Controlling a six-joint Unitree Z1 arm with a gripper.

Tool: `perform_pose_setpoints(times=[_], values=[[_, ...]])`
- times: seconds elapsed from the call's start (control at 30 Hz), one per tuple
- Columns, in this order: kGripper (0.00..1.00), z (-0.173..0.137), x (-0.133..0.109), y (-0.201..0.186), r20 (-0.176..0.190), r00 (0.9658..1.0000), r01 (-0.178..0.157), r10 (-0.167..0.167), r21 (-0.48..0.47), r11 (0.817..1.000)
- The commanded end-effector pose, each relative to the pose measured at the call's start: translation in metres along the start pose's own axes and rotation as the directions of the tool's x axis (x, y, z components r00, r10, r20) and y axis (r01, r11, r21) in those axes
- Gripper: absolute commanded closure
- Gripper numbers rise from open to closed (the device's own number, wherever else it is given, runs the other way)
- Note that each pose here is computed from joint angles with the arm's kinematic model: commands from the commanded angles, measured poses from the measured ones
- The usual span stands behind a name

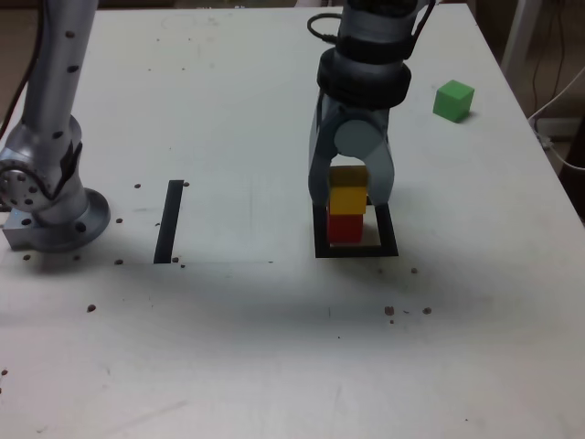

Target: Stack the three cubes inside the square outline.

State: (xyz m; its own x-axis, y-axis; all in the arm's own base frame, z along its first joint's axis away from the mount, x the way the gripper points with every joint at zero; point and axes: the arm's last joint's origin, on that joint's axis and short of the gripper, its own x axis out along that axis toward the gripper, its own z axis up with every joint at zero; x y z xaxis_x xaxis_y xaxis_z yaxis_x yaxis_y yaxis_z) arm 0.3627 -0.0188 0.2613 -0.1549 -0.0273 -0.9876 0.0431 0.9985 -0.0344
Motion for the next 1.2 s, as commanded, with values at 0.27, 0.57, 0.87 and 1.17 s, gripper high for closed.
perform_pose_setpoints(times=[0.27, 0.57, 0.87, 1.17], values=[[0.10, 0.000, 0.009, -0.001, -0.011, 0.9999, 0.006, -0.006, 0.000, 1.000], [0.06, -0.002, 0.007, 0.001, -0.008, 0.9999, -0.012, 0.012, -0.003, 1.000], [0.01, -0.016, -0.006, 0.043, -0.027, 0.9958, -0.090, 0.088, -0.105, 0.990], [0.00, -0.007, -0.040, 0.092, -0.002, 0.9890, -0.147, 0.148, -0.120, 0.982]])
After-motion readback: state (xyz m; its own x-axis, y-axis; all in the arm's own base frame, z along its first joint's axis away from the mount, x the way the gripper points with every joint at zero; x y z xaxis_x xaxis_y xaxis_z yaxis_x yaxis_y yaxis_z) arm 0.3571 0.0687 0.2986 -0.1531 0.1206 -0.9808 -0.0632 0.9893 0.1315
